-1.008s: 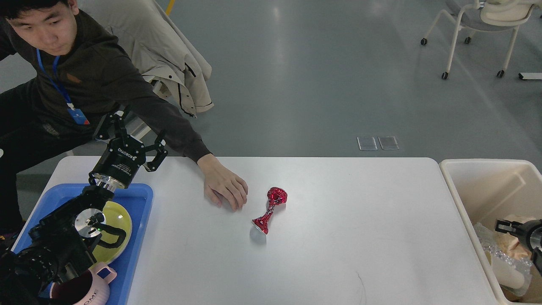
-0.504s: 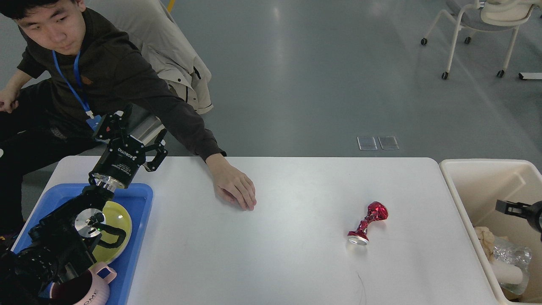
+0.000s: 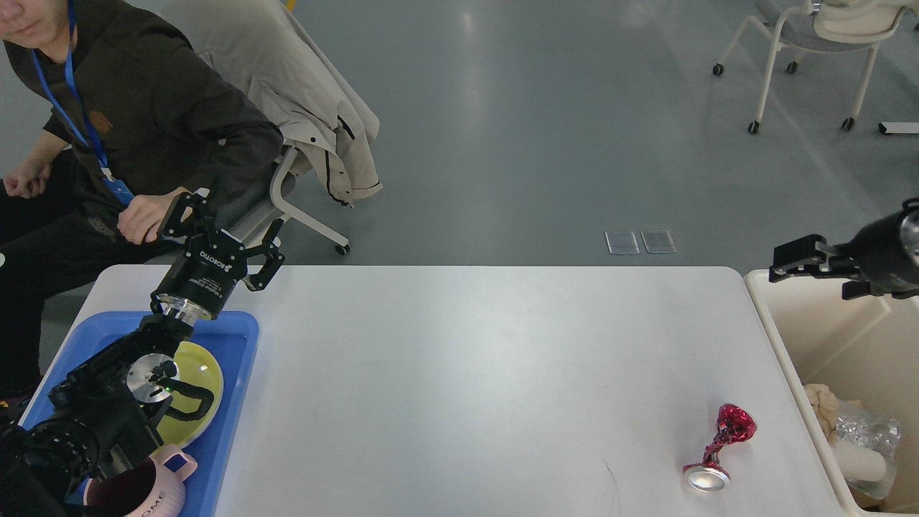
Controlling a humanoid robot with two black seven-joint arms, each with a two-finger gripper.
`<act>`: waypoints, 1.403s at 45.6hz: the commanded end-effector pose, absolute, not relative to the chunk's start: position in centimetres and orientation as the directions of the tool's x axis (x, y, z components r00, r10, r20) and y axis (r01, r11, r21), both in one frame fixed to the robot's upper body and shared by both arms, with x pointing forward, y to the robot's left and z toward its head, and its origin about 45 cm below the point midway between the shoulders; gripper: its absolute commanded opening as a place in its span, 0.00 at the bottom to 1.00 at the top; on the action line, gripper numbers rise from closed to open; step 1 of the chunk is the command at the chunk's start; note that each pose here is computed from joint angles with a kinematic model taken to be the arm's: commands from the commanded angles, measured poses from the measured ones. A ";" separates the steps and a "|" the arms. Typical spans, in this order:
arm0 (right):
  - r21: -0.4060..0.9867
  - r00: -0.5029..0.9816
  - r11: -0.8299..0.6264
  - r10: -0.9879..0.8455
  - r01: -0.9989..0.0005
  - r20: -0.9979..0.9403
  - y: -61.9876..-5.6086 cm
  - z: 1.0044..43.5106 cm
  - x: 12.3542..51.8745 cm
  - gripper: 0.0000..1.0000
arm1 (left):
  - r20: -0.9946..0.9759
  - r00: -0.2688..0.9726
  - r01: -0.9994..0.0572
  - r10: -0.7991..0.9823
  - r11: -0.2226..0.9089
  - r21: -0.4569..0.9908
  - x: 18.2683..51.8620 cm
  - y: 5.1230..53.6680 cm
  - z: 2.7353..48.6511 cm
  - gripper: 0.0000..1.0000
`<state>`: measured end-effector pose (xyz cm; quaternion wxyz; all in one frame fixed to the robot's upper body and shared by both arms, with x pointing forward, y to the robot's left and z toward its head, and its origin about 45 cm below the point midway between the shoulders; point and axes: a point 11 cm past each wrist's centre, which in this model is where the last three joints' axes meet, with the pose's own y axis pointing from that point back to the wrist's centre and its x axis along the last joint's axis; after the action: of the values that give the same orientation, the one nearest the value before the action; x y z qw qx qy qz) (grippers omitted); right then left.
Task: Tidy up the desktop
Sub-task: 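Lower the right gripper to the red goblet near the bin and grasp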
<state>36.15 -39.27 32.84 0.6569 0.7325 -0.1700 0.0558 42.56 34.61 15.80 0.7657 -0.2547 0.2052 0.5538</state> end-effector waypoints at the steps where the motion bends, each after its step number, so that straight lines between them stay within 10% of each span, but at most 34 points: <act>1: 0.941 0.964 -0.216 -0.008 -0.262 0.266 -31.5 44.7 34.7 1.00 | -0.596 0.302 -0.953 0.744 0.257 -0.163 42.6 34.6 15.8 1.00; 15: 0.937 0.960 -0.221 0.010 -0.270 0.279 -31.2 46.8 33.9 1.00 | -0.597 0.302 -0.953 0.743 0.256 -0.164 42.6 34.6 15.8 1.00; 38: 1.000 0.959 -0.018 -0.283 -0.016 0.011 -43.4 20.5 25.9 1.00 | -0.596 0.302 -0.953 0.744 0.257 -0.163 42.6 34.6 15.8 1.00; 64: 0.997 0.943 0.073 -0.331 0.009 0.016 -46.1 12.7 19.2 1.00 | -0.596 0.302 -0.953 0.744 0.257 -0.163 42.6 34.6 15.8 1.00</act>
<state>20.71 -45.13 14.14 0.7119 0.6825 -0.1185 -0.1156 42.56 34.61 15.80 0.7657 -0.2548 0.2052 0.5538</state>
